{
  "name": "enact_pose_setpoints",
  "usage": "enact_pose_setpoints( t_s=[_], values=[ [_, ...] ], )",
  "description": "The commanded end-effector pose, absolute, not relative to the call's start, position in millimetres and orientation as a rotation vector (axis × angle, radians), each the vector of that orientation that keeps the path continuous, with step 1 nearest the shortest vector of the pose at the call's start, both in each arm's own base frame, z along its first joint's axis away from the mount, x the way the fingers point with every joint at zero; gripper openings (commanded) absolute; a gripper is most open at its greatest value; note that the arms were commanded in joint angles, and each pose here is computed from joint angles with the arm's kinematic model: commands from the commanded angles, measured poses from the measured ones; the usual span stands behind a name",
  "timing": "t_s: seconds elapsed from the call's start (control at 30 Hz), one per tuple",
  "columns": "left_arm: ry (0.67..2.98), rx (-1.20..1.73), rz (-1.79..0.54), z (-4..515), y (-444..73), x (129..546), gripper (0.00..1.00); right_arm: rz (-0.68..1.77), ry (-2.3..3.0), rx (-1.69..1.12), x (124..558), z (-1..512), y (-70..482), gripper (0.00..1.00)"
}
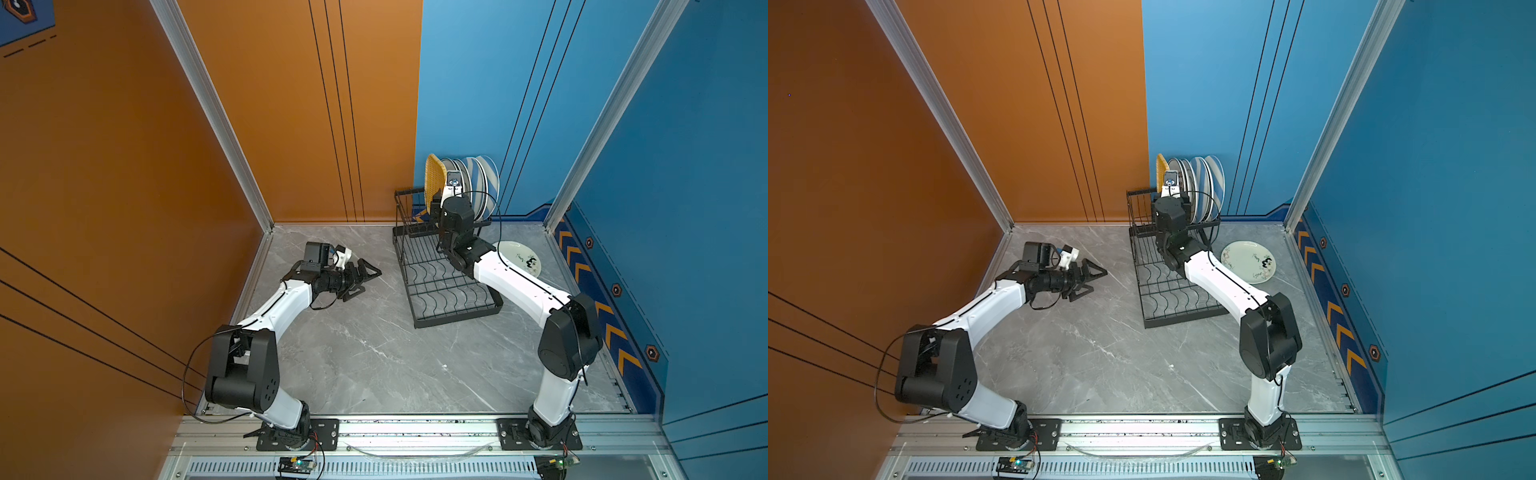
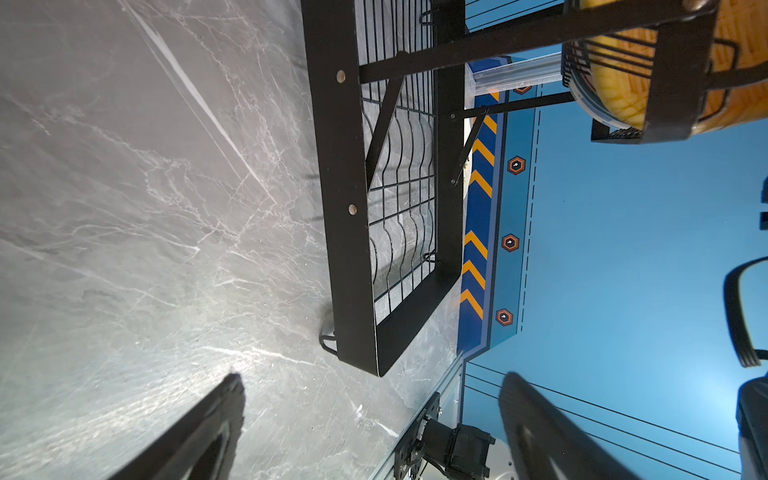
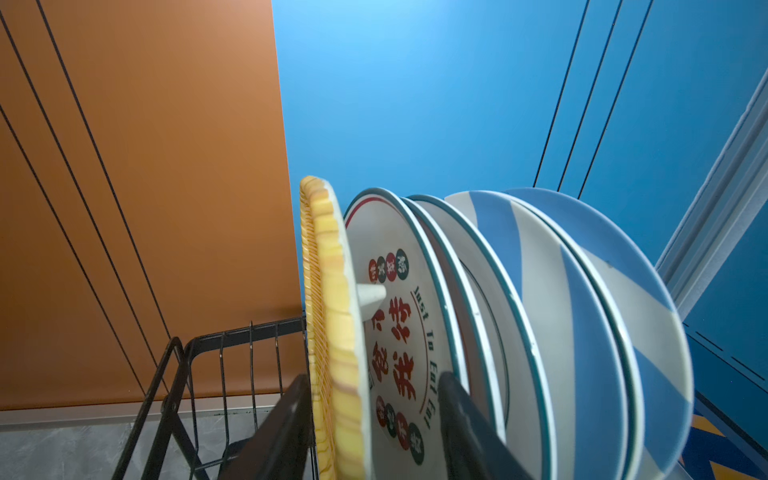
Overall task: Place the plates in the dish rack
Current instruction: 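Lower the yellow rattan tray into the rack slot with right gripper, then open right gripper and withdraw it from the tray toward the floral plate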
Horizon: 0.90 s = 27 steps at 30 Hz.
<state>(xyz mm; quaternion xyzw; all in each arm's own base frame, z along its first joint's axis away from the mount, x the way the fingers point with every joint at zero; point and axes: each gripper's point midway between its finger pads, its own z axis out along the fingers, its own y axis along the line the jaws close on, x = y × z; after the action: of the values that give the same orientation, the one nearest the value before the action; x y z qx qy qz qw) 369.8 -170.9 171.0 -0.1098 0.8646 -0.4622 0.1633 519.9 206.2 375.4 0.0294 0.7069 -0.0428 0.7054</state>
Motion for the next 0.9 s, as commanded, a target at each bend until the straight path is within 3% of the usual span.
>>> enact_pose_setpoints(
  t_s=[0.0,0.87],
  values=[
    [2.467,-0.324,-1.331,166.3,-168.4,370.4,0.97,-0.111,1.558,0.122,510.2,389.6,185.2,0.55],
    [2.462,-0.311,-1.335,167.6,-174.0,372.0,0.97,-0.001,1.595,0.160,462.1,405.9,168.9,0.70]
  ],
)
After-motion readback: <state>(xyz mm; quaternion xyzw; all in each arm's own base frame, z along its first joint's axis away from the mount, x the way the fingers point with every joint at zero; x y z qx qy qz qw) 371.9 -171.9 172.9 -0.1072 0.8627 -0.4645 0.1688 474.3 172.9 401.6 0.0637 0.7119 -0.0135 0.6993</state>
